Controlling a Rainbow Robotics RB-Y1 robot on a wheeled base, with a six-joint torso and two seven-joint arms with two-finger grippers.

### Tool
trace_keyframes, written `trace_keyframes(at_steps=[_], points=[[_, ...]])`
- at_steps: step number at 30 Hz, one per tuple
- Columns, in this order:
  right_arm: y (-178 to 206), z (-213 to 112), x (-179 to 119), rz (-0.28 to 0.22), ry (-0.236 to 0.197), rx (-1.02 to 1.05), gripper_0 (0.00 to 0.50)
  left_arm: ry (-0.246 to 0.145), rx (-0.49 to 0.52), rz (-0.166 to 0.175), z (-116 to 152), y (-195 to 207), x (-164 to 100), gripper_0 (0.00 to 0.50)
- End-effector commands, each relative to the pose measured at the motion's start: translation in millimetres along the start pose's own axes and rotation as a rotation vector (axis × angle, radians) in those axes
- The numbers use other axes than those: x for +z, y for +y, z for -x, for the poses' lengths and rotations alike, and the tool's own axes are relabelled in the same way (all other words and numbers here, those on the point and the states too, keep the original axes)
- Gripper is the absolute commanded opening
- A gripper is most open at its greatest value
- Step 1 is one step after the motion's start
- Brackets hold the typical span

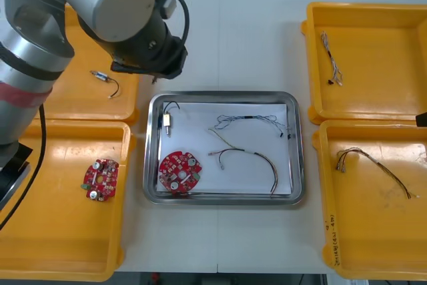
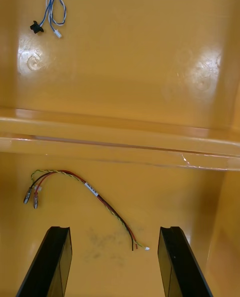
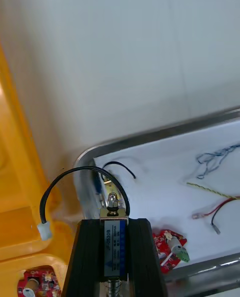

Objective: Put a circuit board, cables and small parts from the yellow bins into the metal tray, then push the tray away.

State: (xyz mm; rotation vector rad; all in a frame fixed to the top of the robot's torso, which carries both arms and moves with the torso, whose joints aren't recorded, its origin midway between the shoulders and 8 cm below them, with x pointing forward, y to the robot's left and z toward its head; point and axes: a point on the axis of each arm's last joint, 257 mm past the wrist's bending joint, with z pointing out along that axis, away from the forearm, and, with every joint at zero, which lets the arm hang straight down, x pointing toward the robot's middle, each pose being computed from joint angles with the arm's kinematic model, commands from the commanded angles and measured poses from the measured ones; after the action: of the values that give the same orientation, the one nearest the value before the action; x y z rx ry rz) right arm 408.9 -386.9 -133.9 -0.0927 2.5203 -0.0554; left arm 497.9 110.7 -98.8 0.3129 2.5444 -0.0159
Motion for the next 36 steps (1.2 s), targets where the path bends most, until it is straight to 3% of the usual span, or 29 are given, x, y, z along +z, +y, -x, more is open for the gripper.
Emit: trace_keyframes(at_steps=[1, 7, 14, 24, 36], points=[[-14, 5, -15, -0.044, -0.028, -0.016, 0.500, 0.005, 0.011, -0.017, -17, -37, 9, 0.003], [-13, 4, -15, -0.041, -0.026, -0.020, 0.500, 0.011, 0.043, -0.028, -35, -53, 34, 0.003], [-12, 5, -15, -0.039, -0.027, -0.024, 0.500, 0.026, 0.091, 0.019, -58, -55, 60, 0.003], [-11, 5, -16, -0.033, -0.029, -0.020, 0.500, 0.009, 0.080, 0.045, -61, -52, 98, 0.002], [-12, 4, -16, -0.033, -0.030, -0.006, 0.500, 0.002, 0.072, 0.057, -64, -48, 121, 0.000]])
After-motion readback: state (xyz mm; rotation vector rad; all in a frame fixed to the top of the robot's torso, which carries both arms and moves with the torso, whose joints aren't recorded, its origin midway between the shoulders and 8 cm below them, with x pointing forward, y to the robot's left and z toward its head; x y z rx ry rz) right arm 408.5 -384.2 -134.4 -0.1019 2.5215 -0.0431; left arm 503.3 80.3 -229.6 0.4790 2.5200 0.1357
